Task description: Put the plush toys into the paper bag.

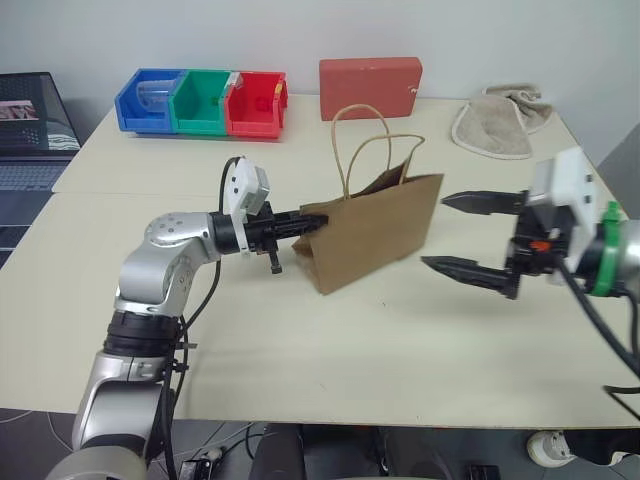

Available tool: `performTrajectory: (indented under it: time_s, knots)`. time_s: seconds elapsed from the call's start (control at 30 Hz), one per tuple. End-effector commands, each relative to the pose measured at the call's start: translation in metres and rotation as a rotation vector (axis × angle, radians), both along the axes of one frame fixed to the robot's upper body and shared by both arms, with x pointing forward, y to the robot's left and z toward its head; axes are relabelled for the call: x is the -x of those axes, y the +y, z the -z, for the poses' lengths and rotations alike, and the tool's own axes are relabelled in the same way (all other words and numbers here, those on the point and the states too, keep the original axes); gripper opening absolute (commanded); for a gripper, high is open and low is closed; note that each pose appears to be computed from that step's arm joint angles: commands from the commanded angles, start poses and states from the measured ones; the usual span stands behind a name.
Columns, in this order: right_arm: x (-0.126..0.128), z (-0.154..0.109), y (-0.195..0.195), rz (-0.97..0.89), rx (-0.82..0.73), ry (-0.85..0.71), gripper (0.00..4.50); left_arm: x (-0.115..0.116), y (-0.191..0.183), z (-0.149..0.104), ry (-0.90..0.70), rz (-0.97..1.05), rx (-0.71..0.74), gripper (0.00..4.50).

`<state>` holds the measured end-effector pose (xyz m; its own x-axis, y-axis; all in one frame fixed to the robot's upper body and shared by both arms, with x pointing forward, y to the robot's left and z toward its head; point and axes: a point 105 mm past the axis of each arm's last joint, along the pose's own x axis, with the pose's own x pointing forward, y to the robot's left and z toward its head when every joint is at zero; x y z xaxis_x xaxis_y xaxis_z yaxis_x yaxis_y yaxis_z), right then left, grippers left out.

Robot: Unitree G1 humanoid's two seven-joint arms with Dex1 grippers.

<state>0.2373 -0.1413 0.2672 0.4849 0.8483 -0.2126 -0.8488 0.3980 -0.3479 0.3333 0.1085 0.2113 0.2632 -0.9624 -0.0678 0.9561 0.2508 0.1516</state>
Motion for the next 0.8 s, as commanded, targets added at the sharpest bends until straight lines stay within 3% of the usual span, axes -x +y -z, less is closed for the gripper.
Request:
performTrajectory:
  time_s: [0.03,0.27,0.53,0.67,0.8]
  knots:
    - [0.019,-0.014,-0.006,0.005,-0.001,-0.037,4.50,0.004,-0.010,-0.010,-0.013,0.113,-0.004,0.02]
    - [0.035,-0.012,-0.025,0.167,0.005,-0.022,4.50,-0.010,-0.030,0.002,-0.010,0.248,-0.059,0.02]
    - [0.041,-0.005,-0.023,0.192,0.007,-0.006,4.50,-0.026,-0.034,0.002,-0.038,0.227,-0.078,0.02]
    - [0.035,-0.002,-0.027,0.214,0.033,-0.001,4.50,-0.024,-0.022,0.002,-0.041,0.222,-0.123,0.93]
    - [0.025,0.002,-0.036,0.238,0.068,-0.001,4.50,-0.016,-0.006,-0.003,-0.075,0.179,-0.131,2.20]
